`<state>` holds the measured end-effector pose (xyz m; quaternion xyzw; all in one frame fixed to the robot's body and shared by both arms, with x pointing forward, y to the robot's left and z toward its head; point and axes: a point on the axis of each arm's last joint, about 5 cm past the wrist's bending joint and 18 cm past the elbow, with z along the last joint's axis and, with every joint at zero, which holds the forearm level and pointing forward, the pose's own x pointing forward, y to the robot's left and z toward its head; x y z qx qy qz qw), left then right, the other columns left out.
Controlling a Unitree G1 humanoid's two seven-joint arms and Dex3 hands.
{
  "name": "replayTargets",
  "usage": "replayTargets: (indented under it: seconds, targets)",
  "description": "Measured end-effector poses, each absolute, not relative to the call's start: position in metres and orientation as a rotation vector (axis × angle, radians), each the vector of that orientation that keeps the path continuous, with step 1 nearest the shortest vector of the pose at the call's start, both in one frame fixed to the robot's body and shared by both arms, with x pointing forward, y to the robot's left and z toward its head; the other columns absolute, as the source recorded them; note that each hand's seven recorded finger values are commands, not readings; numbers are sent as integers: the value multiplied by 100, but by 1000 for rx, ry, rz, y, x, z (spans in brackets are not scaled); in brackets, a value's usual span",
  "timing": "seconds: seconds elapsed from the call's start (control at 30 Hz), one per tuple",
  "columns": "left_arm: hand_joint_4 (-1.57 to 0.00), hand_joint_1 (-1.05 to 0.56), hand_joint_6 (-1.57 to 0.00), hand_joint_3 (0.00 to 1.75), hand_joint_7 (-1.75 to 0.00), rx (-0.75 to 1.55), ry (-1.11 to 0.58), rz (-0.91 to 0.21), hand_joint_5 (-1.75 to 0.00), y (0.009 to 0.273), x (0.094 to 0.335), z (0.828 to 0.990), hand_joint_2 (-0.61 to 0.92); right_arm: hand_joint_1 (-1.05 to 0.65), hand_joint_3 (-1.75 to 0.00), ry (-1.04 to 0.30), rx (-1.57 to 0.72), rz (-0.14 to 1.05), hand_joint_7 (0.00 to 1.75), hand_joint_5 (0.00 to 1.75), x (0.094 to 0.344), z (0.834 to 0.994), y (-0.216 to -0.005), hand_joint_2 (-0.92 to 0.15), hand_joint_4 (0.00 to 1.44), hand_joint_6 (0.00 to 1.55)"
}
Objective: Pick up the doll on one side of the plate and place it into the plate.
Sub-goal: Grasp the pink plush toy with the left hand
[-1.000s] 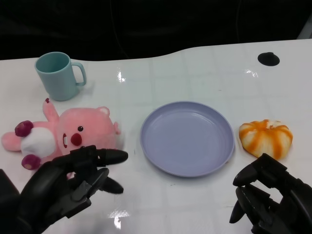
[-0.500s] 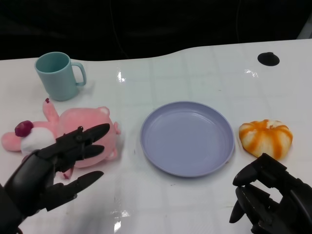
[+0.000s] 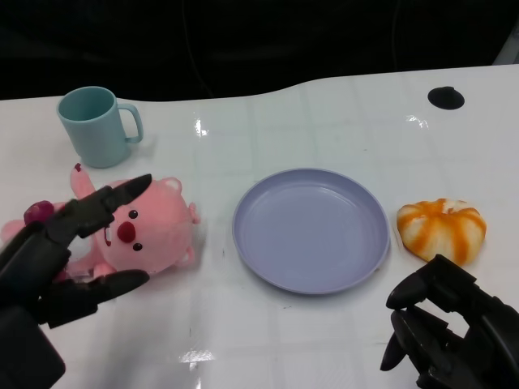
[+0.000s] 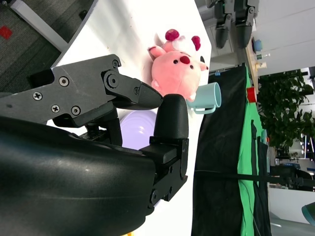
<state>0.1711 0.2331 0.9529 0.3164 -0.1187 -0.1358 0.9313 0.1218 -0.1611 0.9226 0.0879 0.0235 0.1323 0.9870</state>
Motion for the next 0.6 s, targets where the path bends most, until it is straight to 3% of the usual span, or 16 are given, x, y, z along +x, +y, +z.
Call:
replayTargets:
  seconds: [0.6]
  targets:
    - [0,-68,-19,1,-1,1148,-207,-110,-38,245,184,964,91,-32,-65,46,177,267,166,175,122,923,-161,-91,51,36]
